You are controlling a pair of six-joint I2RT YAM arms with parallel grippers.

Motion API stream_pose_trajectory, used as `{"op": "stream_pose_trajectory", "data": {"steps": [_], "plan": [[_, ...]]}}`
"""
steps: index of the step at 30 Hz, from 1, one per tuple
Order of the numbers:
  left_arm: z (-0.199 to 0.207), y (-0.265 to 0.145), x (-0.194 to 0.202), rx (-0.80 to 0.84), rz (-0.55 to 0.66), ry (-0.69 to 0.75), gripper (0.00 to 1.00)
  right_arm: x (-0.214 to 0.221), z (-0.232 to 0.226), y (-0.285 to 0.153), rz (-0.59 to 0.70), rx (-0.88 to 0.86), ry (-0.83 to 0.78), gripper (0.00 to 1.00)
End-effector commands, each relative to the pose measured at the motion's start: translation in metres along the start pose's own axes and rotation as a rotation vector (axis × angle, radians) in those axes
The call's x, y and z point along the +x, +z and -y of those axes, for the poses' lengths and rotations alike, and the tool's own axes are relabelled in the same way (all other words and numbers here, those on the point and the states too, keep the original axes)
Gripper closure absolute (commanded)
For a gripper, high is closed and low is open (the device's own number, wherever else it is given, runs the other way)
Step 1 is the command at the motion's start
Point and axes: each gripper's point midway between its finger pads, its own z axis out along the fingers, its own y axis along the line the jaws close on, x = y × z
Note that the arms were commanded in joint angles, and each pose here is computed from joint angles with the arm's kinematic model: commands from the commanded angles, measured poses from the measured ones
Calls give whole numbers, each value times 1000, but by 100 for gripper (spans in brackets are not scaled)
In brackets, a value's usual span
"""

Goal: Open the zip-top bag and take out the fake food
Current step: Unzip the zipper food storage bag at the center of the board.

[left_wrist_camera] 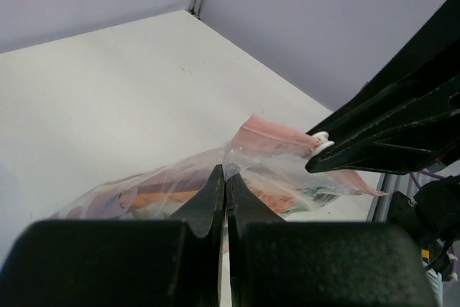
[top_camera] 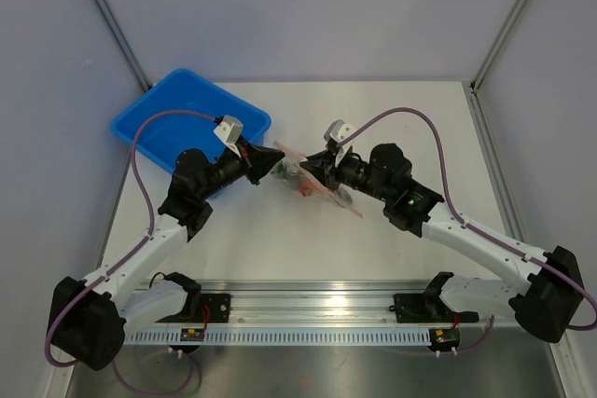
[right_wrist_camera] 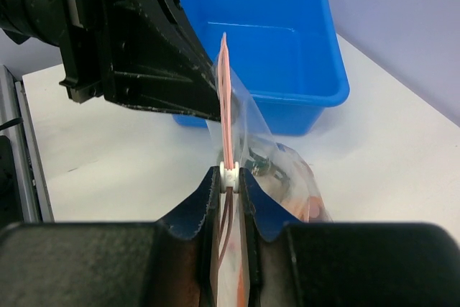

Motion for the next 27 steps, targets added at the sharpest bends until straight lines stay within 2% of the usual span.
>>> {"op": "stream_pose_trajectory", "data": {"steps": [1,21,27], "plan": [[-22,-7,-28,-120,105,8,100,-7,-9,-10,9,-23,6,93],[-104,-48,-12,-477,112,-137,100,-4,-3,-24,-18,22,-5,98],[-118,-62,-13,-553,152,-164,100,-6,-1,-28,-19,37,-10,98]]}}
